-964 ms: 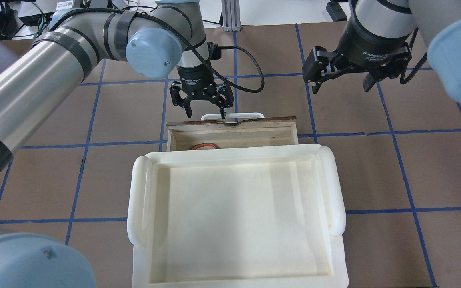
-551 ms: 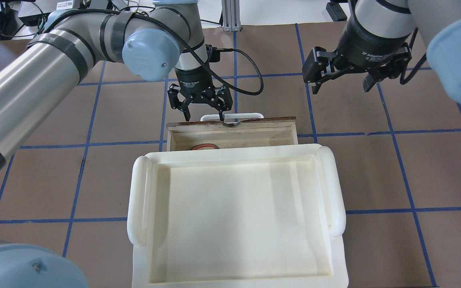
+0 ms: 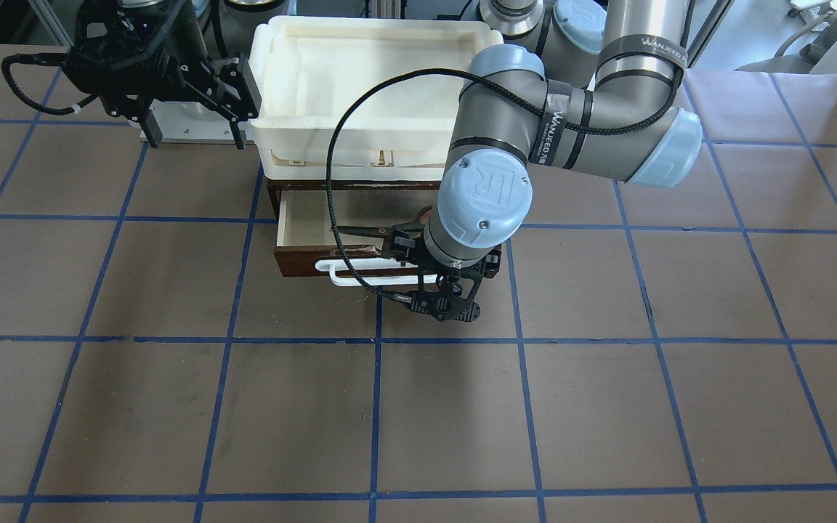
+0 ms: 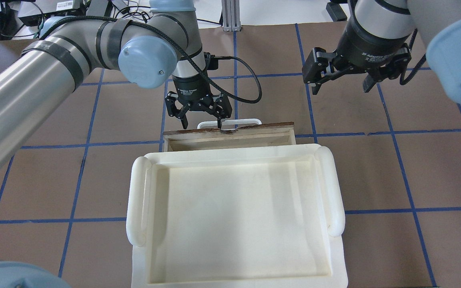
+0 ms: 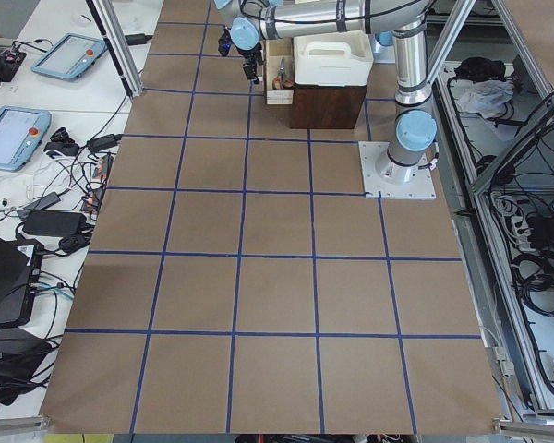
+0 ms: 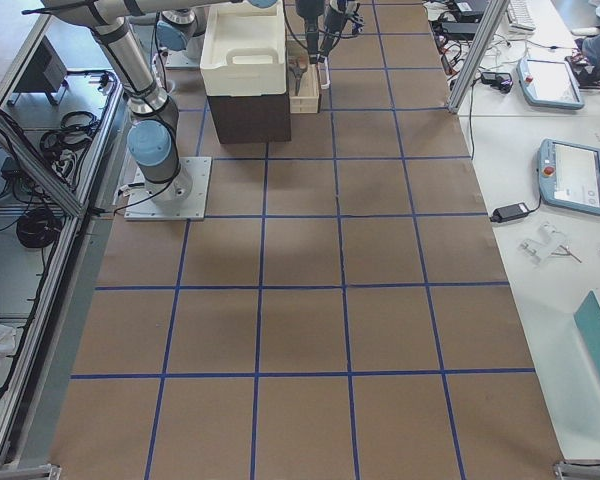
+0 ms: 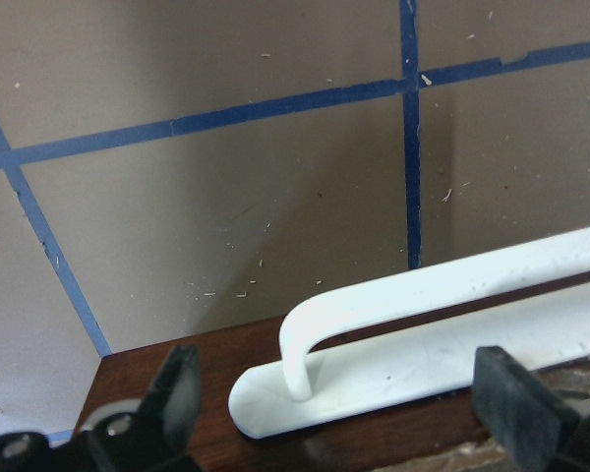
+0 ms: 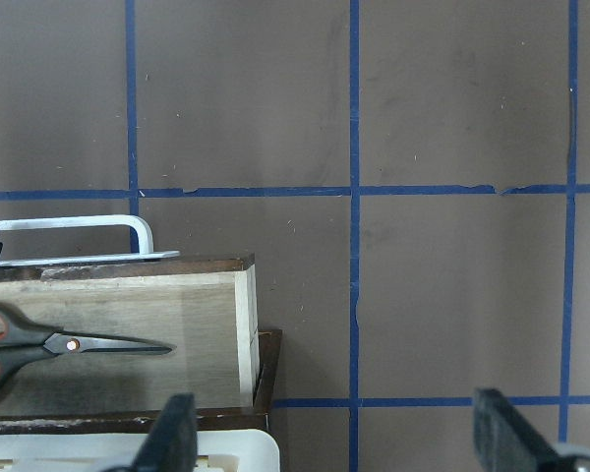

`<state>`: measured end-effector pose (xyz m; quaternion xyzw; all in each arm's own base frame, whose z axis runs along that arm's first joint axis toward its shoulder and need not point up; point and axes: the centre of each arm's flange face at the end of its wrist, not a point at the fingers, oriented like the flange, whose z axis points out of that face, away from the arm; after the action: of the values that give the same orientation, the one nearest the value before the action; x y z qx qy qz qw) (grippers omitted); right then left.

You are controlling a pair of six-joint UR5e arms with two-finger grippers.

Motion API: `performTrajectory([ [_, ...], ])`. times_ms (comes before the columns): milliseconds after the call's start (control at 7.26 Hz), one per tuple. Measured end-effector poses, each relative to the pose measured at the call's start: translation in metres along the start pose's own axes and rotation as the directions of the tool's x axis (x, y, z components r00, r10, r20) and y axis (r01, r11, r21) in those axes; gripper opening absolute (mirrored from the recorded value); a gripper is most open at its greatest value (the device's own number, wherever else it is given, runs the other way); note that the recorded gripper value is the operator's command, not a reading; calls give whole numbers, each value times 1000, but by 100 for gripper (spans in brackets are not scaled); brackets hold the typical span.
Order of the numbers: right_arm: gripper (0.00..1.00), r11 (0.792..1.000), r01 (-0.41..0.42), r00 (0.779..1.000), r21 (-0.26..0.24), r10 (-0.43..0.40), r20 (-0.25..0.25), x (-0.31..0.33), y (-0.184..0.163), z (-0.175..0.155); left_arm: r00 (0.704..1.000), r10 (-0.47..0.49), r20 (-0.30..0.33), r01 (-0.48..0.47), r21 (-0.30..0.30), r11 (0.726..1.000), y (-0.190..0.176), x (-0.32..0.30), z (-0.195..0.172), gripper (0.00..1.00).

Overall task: Put scissors in drawer and close it
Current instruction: 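Push the drawer front away from the robot with the left gripper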

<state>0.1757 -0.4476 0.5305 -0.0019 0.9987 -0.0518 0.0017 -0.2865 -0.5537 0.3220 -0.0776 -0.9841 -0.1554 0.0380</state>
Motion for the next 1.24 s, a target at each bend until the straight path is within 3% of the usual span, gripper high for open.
performTrajectory([
  [1240,100,1000,1,1000,6,-1,1,0,-1,-1,1000,-26,-14,25,-76,997,31,-1,11,100],
])
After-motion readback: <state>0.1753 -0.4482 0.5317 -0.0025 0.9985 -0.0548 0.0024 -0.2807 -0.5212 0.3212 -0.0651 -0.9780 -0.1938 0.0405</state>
